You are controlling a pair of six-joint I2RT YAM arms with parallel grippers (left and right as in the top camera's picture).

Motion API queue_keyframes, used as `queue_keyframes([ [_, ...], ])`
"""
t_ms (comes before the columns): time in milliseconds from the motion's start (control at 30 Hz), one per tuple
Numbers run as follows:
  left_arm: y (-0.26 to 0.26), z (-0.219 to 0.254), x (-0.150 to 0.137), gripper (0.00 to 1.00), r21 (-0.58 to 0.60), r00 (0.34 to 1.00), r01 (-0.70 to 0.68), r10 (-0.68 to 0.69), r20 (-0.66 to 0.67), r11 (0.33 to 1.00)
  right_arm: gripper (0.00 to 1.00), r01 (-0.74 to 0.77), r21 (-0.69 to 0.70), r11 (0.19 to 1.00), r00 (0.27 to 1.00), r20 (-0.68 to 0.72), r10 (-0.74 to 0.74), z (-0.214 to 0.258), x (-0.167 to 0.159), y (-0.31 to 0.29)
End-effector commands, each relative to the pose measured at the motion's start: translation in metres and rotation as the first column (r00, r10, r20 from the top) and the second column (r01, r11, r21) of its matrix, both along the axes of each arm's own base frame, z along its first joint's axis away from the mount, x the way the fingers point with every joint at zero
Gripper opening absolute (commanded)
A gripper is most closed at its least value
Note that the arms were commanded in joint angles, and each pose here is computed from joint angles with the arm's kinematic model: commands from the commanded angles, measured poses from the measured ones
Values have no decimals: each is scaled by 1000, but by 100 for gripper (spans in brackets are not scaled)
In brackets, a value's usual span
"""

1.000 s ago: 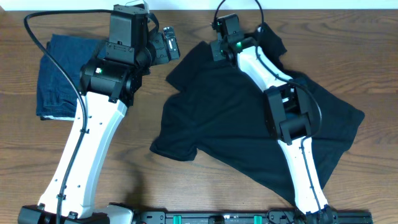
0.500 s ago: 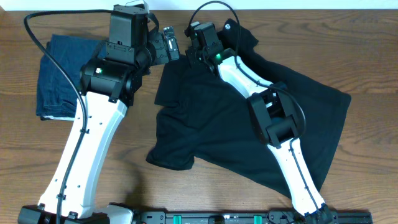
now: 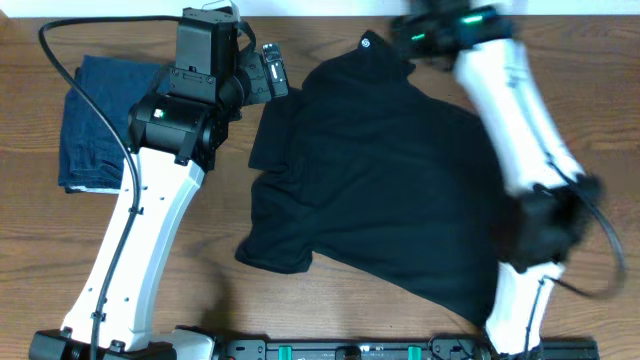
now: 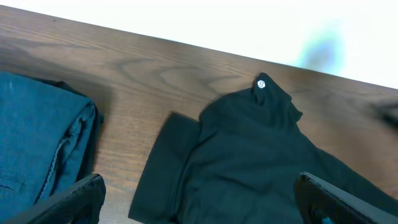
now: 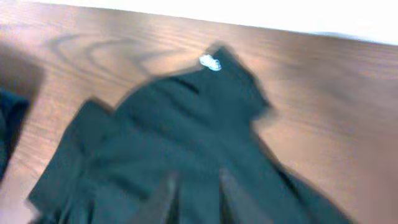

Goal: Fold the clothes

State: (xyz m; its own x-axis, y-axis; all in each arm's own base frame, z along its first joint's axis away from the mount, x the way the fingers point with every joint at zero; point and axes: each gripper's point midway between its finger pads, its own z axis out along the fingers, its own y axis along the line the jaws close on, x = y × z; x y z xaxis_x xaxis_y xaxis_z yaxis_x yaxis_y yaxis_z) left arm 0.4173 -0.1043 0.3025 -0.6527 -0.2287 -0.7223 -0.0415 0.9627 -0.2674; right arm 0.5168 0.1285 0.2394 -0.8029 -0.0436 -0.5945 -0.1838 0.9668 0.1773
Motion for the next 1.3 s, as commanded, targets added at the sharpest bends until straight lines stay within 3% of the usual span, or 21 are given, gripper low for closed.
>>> queue_keyframes([
  [0,4,2,0,98,11,1000,-6,6,7,1000,14,131,-26,991,984,-119,-133,0,-28,-65],
  [200,4,2,0,98,11,1000,-6,6,7,1000,1,343,-152,927,843,-385,-375,-40,-91,-177],
  [467,4,2,0,98,11,1000,-6,6,7,1000,1,512,-181,840,669,-528,-522,-128,-130,-245],
  [700,4,2,0,98,11,1000,-6,6,7,1000,1,537,-178,825,657,-526,-541,-196,-140,-253],
  [967,4,2,0,98,11,1000,-6,6,7,1000,1,540,-175,823,696,-457,-554,-228,-127,-260],
  [1267,4,2,0,98,11,1000,-6,6,7,1000,1,538,-264,800,660,-458,-595,-264,-136,-274],
])
